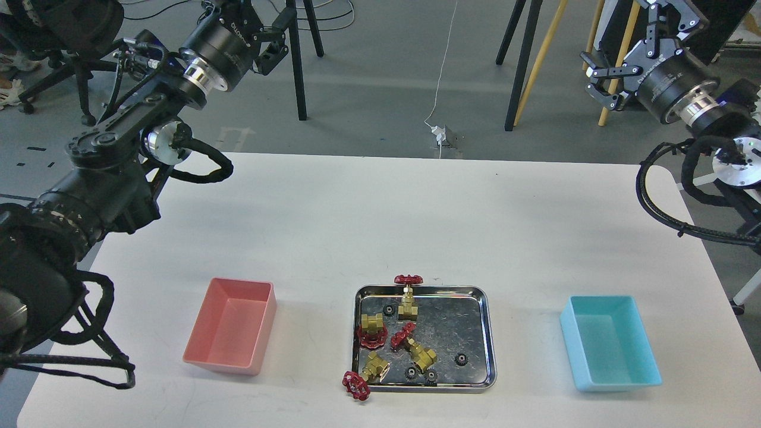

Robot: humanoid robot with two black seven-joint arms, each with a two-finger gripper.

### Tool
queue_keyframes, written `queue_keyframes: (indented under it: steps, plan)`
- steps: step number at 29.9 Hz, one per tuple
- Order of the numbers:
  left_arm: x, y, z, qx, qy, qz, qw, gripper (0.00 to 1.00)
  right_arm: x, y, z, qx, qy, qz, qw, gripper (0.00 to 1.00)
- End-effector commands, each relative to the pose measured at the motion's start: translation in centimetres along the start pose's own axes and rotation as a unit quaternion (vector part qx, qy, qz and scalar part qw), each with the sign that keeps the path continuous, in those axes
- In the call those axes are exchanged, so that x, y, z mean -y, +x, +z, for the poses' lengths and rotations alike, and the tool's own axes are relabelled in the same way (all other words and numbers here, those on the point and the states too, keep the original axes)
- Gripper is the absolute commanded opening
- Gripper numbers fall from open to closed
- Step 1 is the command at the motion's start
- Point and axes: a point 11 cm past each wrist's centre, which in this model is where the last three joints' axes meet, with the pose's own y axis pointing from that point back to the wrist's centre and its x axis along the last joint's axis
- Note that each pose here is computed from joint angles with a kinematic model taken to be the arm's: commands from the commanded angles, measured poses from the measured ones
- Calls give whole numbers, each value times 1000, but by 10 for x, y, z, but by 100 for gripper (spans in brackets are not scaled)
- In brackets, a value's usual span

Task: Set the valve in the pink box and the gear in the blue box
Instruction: 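Move the left gripper from rest toward the metal tray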

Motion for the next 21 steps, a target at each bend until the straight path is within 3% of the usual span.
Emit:
queue_keyframes:
  steps: [1,7,11,17,21]
  plan:
    - [-4,1,-7,-5,5,4,1000,100,-1,1,2,0,-2,1,1000,100]
    - [-21,22,-17,-6,16,36,999,100,1,-1,-4,2,6,0,1000,100]
    - [-14,4,-27,-44,5,29,999,100,7,-7,-23,9,33,-7,999,100]
    - [0,-52,-9,-81,-30,-64,994,100,33,-38,-77,-22,35,-38,998,100]
    - [-9,-87,35,36,-28,-191,981,99,39,-51,-99,-36,32,-49,998,100]
